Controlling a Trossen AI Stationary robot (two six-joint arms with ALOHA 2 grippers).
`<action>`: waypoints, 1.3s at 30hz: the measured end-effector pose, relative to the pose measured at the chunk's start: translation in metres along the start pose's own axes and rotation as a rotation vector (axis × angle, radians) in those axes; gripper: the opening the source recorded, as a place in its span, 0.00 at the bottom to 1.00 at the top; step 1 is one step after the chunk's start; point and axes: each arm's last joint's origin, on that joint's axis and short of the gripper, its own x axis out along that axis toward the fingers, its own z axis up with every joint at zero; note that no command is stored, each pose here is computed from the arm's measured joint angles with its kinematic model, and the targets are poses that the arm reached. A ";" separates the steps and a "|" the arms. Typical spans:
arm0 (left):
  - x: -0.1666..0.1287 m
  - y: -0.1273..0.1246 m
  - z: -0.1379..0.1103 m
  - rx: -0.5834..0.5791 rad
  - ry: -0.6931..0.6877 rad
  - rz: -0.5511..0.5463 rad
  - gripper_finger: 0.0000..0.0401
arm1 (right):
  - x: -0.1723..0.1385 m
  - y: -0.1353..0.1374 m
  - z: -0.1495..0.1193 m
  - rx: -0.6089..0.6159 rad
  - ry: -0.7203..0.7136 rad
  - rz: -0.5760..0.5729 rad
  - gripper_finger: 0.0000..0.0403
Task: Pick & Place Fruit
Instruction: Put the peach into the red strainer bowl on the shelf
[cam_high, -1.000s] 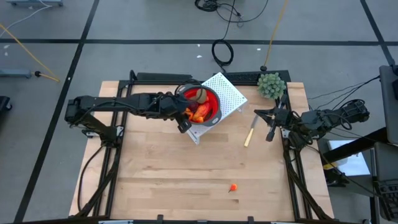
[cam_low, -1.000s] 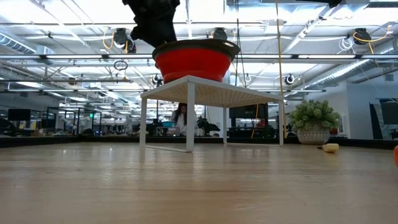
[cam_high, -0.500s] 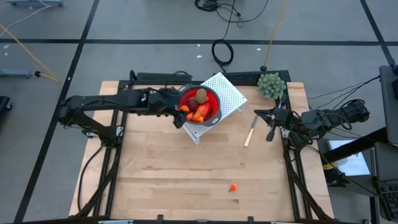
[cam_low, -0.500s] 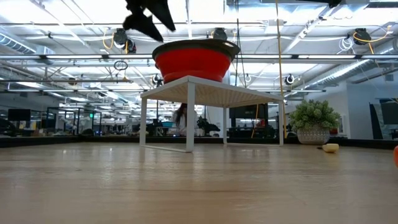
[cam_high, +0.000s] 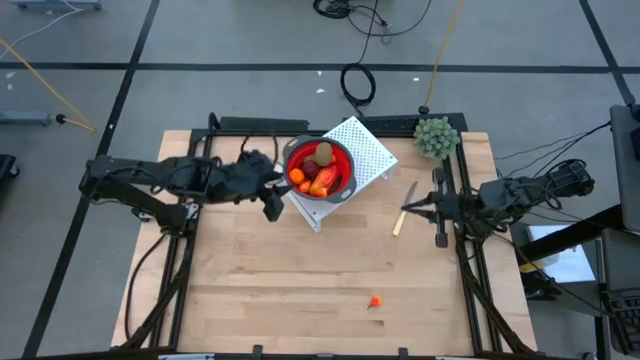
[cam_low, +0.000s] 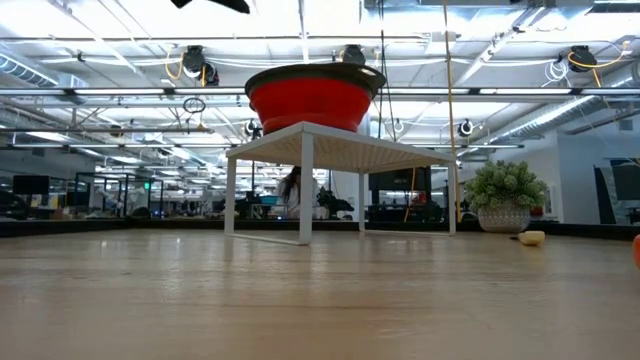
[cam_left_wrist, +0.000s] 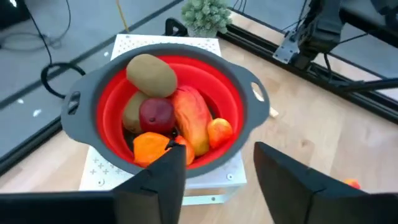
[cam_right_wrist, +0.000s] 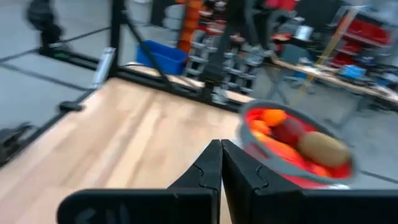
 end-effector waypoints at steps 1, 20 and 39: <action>-0.002 -0.004 -0.002 0.014 -0.004 -0.004 0.44 | 0.002 0.001 0.000 -0.002 0.001 0.029 0.00; -0.029 -0.061 -0.040 0.032 -0.069 -0.110 0.02 | 0.035 0.040 -0.012 -0.058 0.105 0.415 0.00; -0.005 -0.082 -0.125 0.035 -0.104 -0.243 0.01 | 0.075 0.122 -0.033 -0.061 0.226 0.604 0.00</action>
